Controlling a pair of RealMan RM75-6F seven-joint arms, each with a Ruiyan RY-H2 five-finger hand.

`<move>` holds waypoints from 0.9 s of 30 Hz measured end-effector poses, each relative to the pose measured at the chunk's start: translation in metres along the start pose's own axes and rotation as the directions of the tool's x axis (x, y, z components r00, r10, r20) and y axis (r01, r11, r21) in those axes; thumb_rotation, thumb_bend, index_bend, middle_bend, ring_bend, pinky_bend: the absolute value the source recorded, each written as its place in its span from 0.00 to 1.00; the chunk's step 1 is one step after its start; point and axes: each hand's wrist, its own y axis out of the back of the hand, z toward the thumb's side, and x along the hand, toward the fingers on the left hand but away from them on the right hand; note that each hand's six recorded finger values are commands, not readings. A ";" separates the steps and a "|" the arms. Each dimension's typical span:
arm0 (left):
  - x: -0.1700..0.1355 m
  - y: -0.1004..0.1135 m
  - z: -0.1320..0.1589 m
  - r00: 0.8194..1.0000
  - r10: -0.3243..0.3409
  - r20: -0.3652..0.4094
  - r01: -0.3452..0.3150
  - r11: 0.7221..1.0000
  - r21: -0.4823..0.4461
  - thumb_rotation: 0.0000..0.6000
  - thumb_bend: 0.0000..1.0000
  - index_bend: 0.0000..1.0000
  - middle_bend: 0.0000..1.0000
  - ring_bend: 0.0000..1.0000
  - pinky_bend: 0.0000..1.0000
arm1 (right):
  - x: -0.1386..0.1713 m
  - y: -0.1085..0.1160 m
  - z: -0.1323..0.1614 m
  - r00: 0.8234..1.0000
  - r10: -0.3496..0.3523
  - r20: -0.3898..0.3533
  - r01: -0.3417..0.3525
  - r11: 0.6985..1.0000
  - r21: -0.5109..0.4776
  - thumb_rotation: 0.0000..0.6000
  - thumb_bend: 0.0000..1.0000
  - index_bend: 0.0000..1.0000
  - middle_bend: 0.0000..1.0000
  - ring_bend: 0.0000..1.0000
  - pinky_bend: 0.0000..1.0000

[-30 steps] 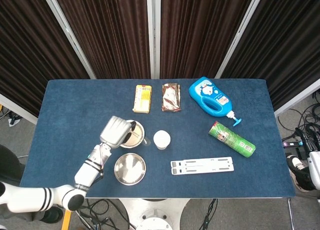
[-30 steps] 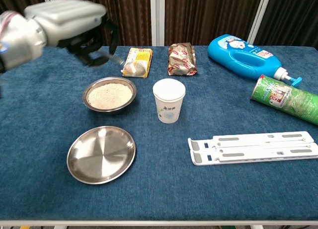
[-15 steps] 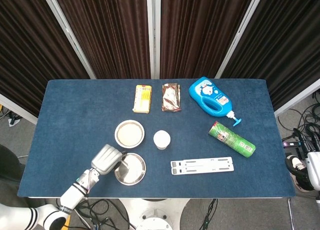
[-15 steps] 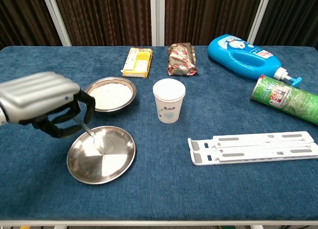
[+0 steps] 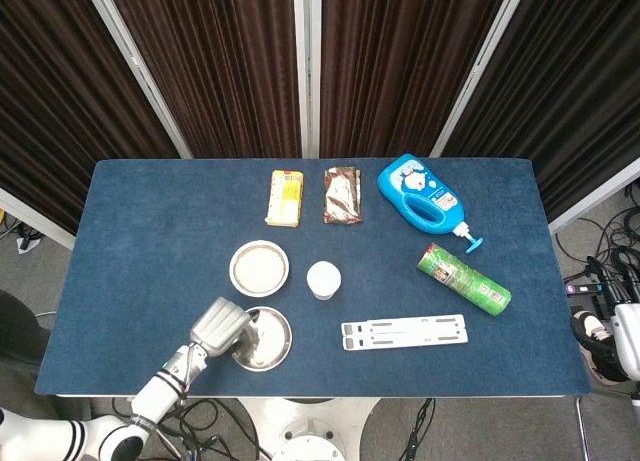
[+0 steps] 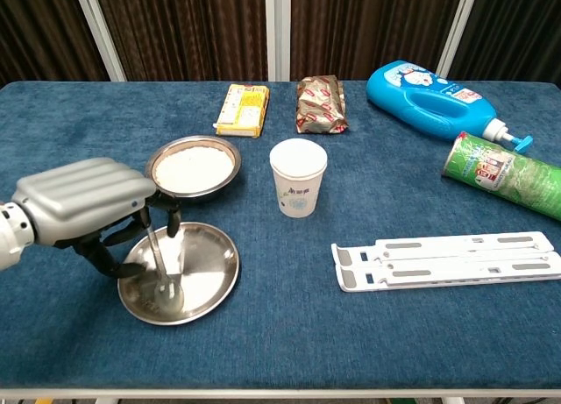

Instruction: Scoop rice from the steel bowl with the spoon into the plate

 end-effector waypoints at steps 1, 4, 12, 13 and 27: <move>-0.001 0.002 -0.001 1.000 0.007 -0.008 -0.007 1.000 -0.014 1.00 0.14 0.39 0.91 0.89 1.00 | -0.001 0.000 0.000 1.000 0.001 0.001 -0.001 1.000 -0.001 1.00 0.24 0.00 0.18 0.00 0.00; -0.006 0.013 -0.015 0.997 0.037 -0.061 -0.042 0.996 -0.080 1.00 0.14 0.36 0.88 0.86 0.99 | -0.002 -0.001 -0.001 1.000 0.010 0.004 -0.010 1.000 -0.001 1.00 0.24 0.00 0.18 0.00 0.00; -0.054 0.051 -0.128 0.890 0.165 -0.425 -0.263 0.947 -0.186 1.00 0.14 0.35 0.64 0.54 0.69 | -0.006 -0.010 -0.004 0.999 0.044 0.009 -0.044 0.999 -0.008 1.00 0.25 0.00 0.16 0.00 0.00; -0.061 0.051 -0.140 0.871 0.172 -0.461 -0.283 0.942 -0.183 1.00 0.14 0.35 0.55 0.45 0.59 | -0.006 -0.013 -0.004 0.999 0.050 0.008 -0.050 0.999 -0.013 1.00 0.25 0.00 0.15 0.00 0.00; -0.189 0.030 -0.209 0.710 0.229 -0.666 -0.348 0.936 -0.049 1.00 0.13 0.31 0.25 0.18 0.22 | -0.010 -0.040 0.000 0.995 0.098 -0.024 -0.100 0.993 -0.063 1.00 0.26 0.00 0.12 0.00 0.00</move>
